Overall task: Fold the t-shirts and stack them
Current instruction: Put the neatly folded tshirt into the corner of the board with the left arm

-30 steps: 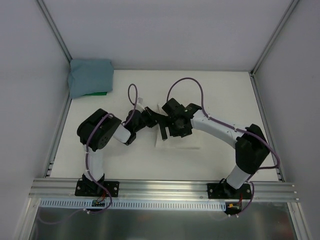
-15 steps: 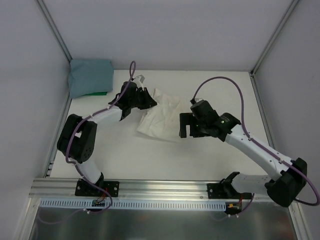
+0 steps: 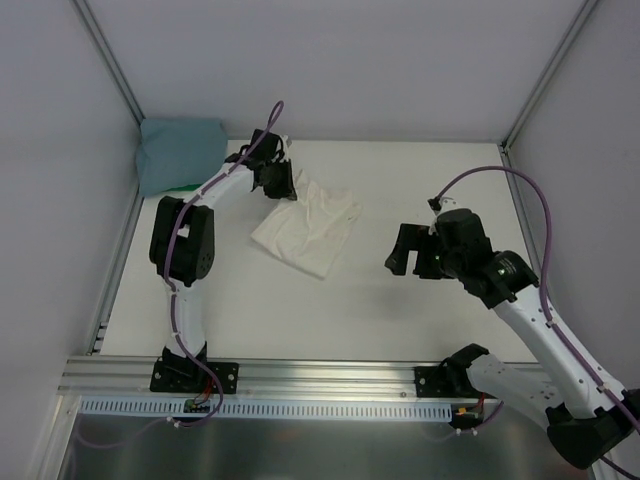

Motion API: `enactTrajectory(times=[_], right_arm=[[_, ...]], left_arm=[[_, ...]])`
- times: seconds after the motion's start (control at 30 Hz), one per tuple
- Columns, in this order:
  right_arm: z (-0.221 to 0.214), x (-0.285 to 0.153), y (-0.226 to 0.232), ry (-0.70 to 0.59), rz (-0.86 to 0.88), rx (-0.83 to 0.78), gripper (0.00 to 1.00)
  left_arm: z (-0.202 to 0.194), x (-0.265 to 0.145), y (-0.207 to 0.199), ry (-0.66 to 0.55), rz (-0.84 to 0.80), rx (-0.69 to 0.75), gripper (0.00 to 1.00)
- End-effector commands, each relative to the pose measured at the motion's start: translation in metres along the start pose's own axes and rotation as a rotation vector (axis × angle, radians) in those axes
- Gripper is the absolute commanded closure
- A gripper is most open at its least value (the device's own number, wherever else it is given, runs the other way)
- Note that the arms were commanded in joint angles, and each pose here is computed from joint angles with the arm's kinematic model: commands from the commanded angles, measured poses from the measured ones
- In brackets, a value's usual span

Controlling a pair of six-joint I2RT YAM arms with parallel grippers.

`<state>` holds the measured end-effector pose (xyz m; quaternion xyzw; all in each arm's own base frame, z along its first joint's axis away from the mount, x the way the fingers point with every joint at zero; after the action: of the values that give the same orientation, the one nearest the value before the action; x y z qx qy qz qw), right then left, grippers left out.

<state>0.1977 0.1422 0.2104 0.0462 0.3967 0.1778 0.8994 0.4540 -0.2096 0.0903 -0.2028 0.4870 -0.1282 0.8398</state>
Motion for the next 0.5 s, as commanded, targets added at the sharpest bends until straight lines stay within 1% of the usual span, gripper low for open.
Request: enactTrajectory(times=[0.0, 0.07, 0.17, 0.2, 0.23, 0.27, 0.3, 0.33, 0.4, 0.43, 0.47], right_arm=[[-0.006, -0.001, 0.001, 0.016, 0.05, -0.005, 0.0], [-0.008, 0.001, 0.0, 0.028, 0.054, -0.002, 0.01], [-0.01, 0.005, -0.004, 0.036, 0.056, 0.003, 0.0], [-0.01, 0.007, -0.005, 0.036, 0.058, 0.004, 0.0], [-0.01, 0.008, -0.006, 0.037, 0.06, 0.007, 0.01], [-0.012, 0.012, -0.005, 0.051, 0.067, 0.01, 0.0], [-0.013, 0.014, -0.008, 0.055, 0.062, 0.014, 0.01], [-0.012, 0.016, -0.008, 0.057, 0.065, 0.014, 0.01], [-0.015, 0.02, -0.01, 0.071, 0.069, 0.022, 0.01], [-0.015, 0.022, -0.01, 0.073, 0.07, 0.023, 0.0], [-0.015, 0.023, -0.012, 0.076, 0.07, 0.024, 0.0]], left_arm=[[0.034, -0.012, 0.022, -0.023, 0.091, 0.033, 1.0], [0.044, -0.008, 0.03, -0.029, 0.12, 0.028, 1.0], [0.081, -0.018, 0.035, -0.108, 0.151, 0.041, 1.0], [0.088, -0.019, 0.037, -0.124, 0.158, 0.041, 1.0], [0.094, -0.02, 0.047, -0.133, 0.184, 0.031, 1.0], [0.108, -0.025, 0.046, -0.166, 0.185, 0.04, 1.0], [0.114, -0.027, 0.05, -0.178, 0.197, 0.036, 1.0], [0.12, -0.026, 0.06, -0.186, 0.21, 0.025, 1.0], [0.139, -0.033, 0.064, -0.23, 0.206, 0.021, 1.0], [0.145, -0.033, 0.073, -0.237, 0.214, 0.009, 1.0], [0.158, -0.04, 0.071, -0.273, 0.206, 0.019, 1.0]])
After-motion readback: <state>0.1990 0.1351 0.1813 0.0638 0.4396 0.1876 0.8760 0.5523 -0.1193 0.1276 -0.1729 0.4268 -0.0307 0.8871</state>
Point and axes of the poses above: each gripper's point midway between its finger pads, its own x axis out along the fingers, its own y axis along the line the jaws close on, z = x × y, the point moved 1 cm from there along -x, back along the fingers, and after that the axes turned 10 degrees about -x, right-handed, at the moved point
